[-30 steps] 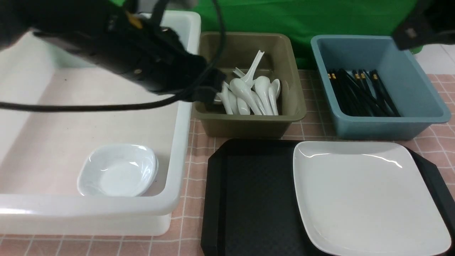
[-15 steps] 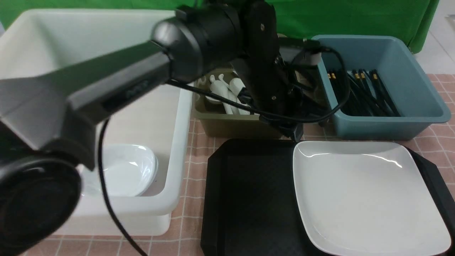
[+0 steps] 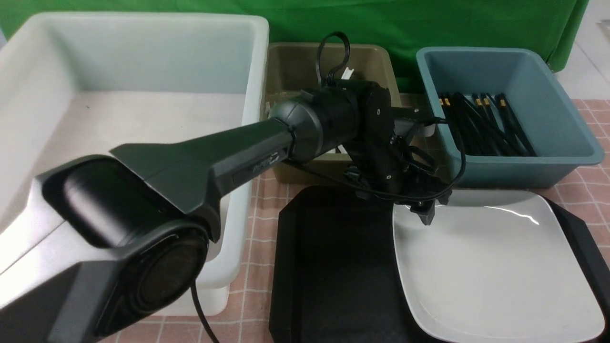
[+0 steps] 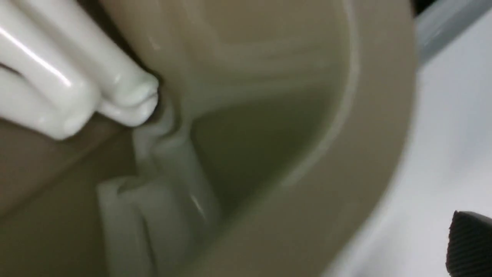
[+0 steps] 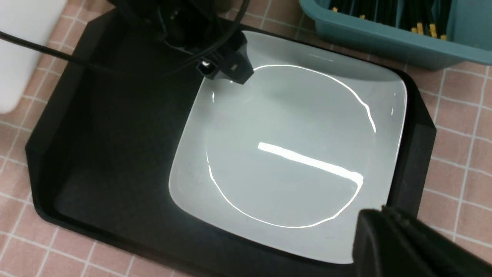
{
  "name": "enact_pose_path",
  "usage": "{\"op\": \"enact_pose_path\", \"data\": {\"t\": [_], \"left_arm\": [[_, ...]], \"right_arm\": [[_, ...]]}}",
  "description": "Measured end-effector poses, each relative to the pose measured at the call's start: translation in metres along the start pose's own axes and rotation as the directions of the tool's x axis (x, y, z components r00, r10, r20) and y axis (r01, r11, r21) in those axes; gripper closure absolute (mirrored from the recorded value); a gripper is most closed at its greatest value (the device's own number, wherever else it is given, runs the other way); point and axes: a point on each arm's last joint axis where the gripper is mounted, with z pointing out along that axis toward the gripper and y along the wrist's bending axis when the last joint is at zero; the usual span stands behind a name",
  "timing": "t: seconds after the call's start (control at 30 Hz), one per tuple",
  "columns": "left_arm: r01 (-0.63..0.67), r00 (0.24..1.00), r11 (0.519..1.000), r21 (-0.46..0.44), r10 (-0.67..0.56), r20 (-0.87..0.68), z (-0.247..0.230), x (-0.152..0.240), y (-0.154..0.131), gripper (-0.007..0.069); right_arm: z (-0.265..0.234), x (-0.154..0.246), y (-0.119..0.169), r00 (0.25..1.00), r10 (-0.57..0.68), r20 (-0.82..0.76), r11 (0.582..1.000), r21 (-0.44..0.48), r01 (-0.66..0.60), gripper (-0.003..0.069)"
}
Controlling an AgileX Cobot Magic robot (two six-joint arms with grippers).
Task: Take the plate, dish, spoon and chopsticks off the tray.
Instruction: Use the left arm to grab a plate from the dinner plate
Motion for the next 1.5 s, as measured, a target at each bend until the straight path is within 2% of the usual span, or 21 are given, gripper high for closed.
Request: {"op": "enact_pose_path", "data": {"t": [0.13, 0.27, 0.33, 0.43, 0.47, 0.5, 0.53, 0.77, 0.87, 1.0, 1.13, 1.4, 1.5], "left_arm": [[0.006, 1.000, 1.000, -0.008, -0.006, 0.017, 0.008, 0.000, 0.006, 0.0123], [0.019, 0.999, 1.000, 0.002, -0.019, 0.034, 0.012, -0.001, 0.006, 0.0189], [0.024, 0.999, 1.000, 0.006, -0.025, 0.037, 0.014, -0.001, 0.006, 0.0245], [0.026, 0.999, 1.000, 0.007, -0.027, 0.030, 0.016, -0.001, 0.006, 0.0392], [0.028, 0.999, 1.000, 0.007, -0.028, 0.030, 0.016, -0.001, 0.006, 0.0392], [0.056, 0.998, 0.998, 0.015, -0.056, 0.018, 0.015, 0.000, 0.008, 0.0461], [0.069, 0.998, 0.997, 0.023, -0.069, 0.002, 0.014, 0.000, 0.008, 0.0475], [0.055, 0.996, 0.998, 0.010, -0.054, -0.073, -0.001, 0.004, 0.005, 0.0489], [0.002, 0.996, 1.000, 0.013, -0.001, -0.094, -0.024, 0.002, -0.001, 0.0520], [-0.059, 0.996, 0.998, 0.032, 0.061, -0.058, -0.068, -0.006, -0.015, 0.0584], [-0.119, 0.993, 0.993, 0.024, 0.119, 0.001, -0.109, -0.011, -0.025, 0.0610], [-0.199, 0.975, 0.980, 0.002, 0.198, 0.099, -0.174, -0.014, -0.038, 0.0621], [-0.239, 0.961, 0.971, -0.018, 0.239, 0.142, -0.201, -0.013, -0.043, 0.0616]], "right_arm": [[0.000, 0.000, 0.000, 1.000, -0.004, 0.000, 1.000, 0.000, 0.004, 0.0629], [0.000, 0.000, 0.000, 1.000, -0.009, 0.005, 1.000, 0.001, 0.009, 0.0629], [0.000, -0.001, 0.000, 1.000, -0.009, 0.011, 1.000, 0.002, 0.009, 0.0629], [0.000, -0.002, 0.000, 1.000, -0.010, 0.017, 1.000, 0.003, 0.009, 0.0629], [0.000, -0.002, 0.000, 1.000, -0.010, 0.017, 1.000, 0.003, 0.009, 0.0629], [0.000, -0.002, 0.000, 1.000, -0.010, 0.018, 1.000, 0.003, 0.009, 0.0629], [0.000, -0.002, 0.000, 1.000, -0.010, 0.018, 1.000, 0.003, 0.009, 0.0629], [0.000, -0.002, 0.000, 1.000, -0.010, 0.018, 1.000, 0.003, 0.010, 0.0629], [0.000, -0.002, 0.000, 1.000, -0.010, 0.018, 1.000, 0.002, 0.010, 0.0629], [0.000, -0.002, 0.000, 1.000, -0.016, 0.019, 1.000, 0.001, 0.016, 0.0629], [-0.003, -0.001, 0.003, 0.999, -0.028, 0.036, 0.999, -0.020, 0.029, 0.0629], [-0.022, -0.009, 0.011, 0.991, -0.062, 0.119, 0.995, -0.074, 0.071, 0.0629], [-0.030, -0.013, 0.018, 0.983, -0.086, 0.160, 0.986, -0.130, 0.108, 0.0629]]}}
